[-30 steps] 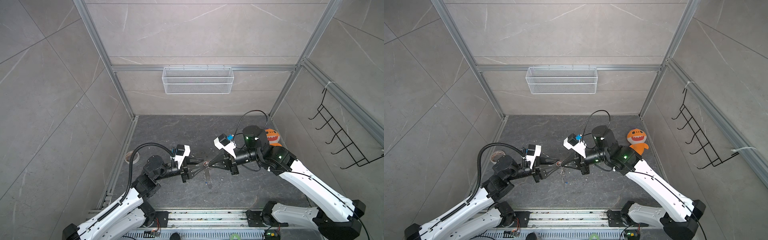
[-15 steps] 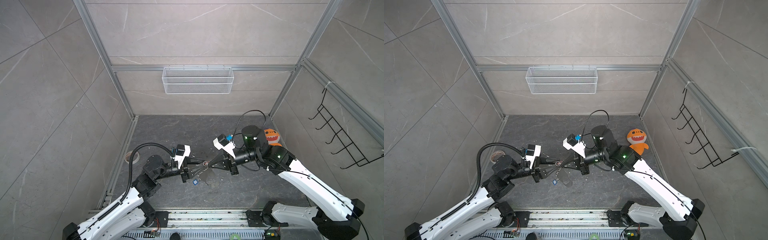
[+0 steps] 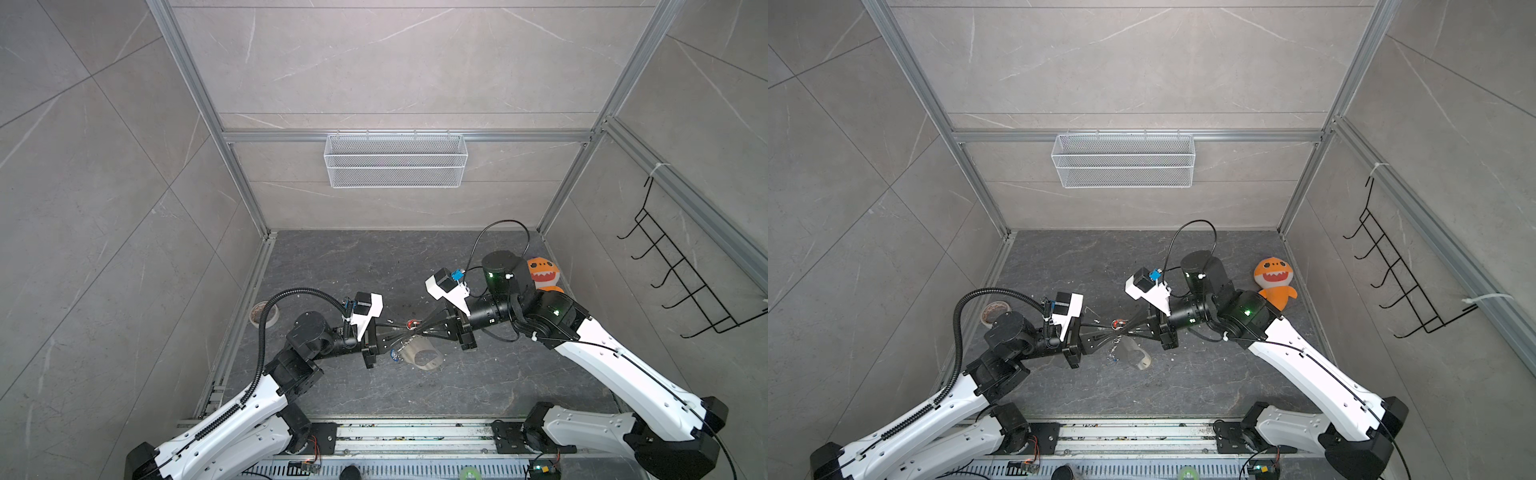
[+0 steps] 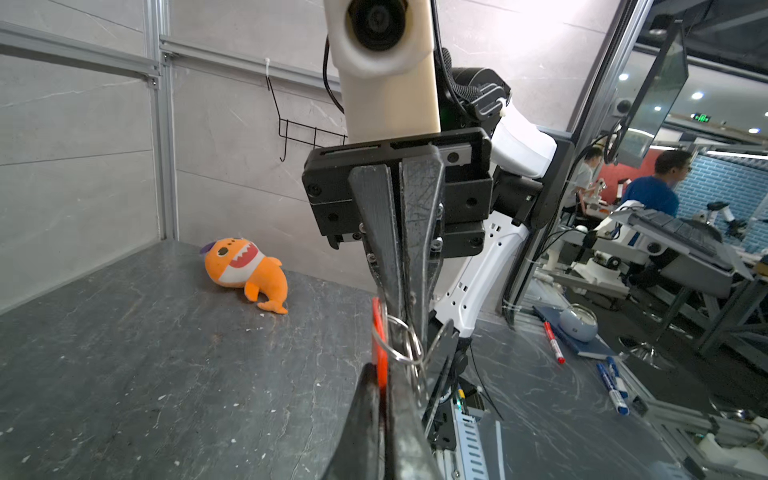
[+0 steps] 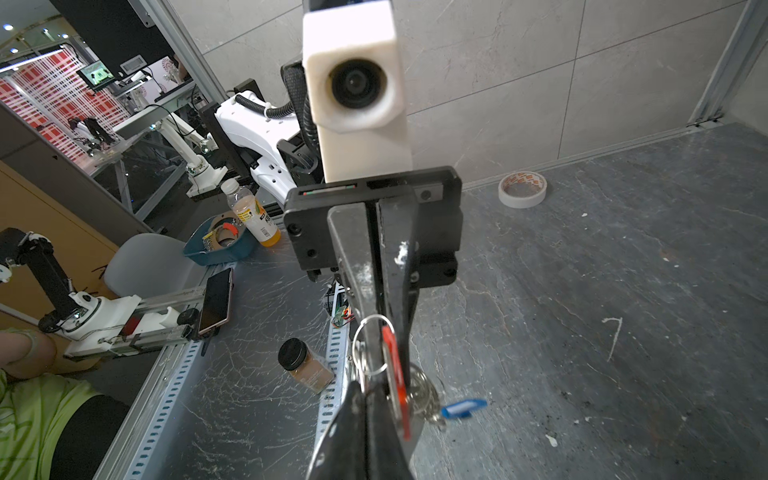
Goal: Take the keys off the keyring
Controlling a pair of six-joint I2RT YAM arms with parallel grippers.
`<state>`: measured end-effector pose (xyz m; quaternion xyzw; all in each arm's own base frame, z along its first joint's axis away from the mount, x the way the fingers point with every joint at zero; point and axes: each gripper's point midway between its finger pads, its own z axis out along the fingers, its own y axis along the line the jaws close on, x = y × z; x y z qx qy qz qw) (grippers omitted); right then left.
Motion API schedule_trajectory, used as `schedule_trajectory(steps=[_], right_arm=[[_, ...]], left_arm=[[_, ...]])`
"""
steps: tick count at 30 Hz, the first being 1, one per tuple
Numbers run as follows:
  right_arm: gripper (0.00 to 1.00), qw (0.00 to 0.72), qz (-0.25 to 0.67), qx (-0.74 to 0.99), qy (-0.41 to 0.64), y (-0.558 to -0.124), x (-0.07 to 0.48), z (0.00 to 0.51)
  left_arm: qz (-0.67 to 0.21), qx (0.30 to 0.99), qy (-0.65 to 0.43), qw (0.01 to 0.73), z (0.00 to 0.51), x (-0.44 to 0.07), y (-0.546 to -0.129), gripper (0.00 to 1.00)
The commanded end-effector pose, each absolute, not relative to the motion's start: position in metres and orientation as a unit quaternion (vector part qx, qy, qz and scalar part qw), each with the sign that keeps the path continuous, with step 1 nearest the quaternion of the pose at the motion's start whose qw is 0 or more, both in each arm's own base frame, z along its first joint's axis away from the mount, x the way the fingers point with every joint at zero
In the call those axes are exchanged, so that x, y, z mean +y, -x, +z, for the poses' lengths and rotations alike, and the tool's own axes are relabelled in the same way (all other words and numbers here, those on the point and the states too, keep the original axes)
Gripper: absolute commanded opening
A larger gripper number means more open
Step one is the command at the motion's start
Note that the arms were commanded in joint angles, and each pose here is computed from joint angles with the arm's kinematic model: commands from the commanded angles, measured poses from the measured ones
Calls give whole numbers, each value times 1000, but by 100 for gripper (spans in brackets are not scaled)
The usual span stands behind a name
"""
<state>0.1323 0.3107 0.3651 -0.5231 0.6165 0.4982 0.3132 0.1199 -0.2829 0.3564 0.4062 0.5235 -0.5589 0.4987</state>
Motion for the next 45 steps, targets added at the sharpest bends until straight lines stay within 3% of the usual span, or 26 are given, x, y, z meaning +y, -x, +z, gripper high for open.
schedule_trajectory(steps=[1, 14, 22, 36, 37, 39, 40, 45], right_arm=[[0, 325, 494, 617, 520, -137, 310, 368], [0, 393, 463, 668, 429, -168, 302, 363], [0, 440, 476, 671, 360, -188, 301, 366], [0, 447, 483, 664, 354, -189, 302, 379], [0, 447, 479, 665, 359, -188, 301, 379], [0, 446, 467, 668, 370, -187, 300, 377], [0, 445, 463, 669, 375, -186, 299, 376], [0, 432, 449, 667, 409, -179, 298, 369]], left_arm=[[-557, 497, -391, 538, 378, -273, -118, 0], [-516, 541, -273, 606, 378, -235, -142, 0], [-521, 577, -254, 575, 362, -241, -151, 0], [-510, 617, -244, 547, 340, -245, -159, 0], [-509, 620, -246, 545, 341, -245, -158, 2], [-503, 624, -247, 545, 344, -243, -158, 34], [-496, 629, -243, 547, 344, -241, -159, 40], [-455, 646, -219, 573, 347, -223, -167, 47]])
